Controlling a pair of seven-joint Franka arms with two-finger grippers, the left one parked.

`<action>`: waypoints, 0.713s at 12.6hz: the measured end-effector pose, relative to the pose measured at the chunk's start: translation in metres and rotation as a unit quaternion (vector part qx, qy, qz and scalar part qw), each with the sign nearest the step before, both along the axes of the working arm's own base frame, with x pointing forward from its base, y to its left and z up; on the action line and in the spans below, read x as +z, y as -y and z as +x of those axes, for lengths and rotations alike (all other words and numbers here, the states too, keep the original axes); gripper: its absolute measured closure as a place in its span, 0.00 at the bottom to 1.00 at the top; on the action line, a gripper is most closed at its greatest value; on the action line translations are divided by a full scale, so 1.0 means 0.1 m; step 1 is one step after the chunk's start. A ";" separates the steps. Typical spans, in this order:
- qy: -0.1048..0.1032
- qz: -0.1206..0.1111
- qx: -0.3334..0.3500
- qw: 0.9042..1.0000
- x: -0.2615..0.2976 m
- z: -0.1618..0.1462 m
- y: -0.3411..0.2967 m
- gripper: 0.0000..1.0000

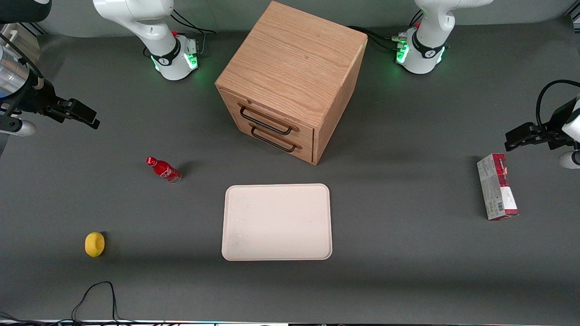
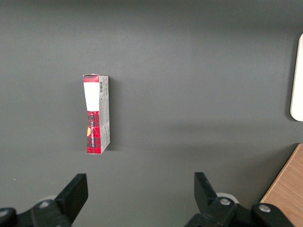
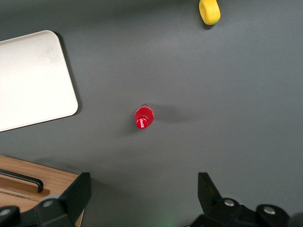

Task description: Open upper drawer

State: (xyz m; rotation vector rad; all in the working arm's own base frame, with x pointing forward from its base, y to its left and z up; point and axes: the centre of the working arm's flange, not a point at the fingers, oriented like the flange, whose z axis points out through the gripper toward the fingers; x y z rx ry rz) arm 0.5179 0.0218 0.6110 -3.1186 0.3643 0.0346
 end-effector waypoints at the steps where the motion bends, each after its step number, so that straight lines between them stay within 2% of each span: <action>1: -0.001 0.000 0.000 1.000 -0.01 0.01 0.00 0.00; 4: 0.003 0.005 0.010 1.000 0.03 0.08 -0.04 0.00; 7: -0.002 0.044 0.062 0.997 0.12 0.27 -0.42 0.00; 9: -0.003 0.053 0.113 0.992 0.18 0.34 -0.89 0.00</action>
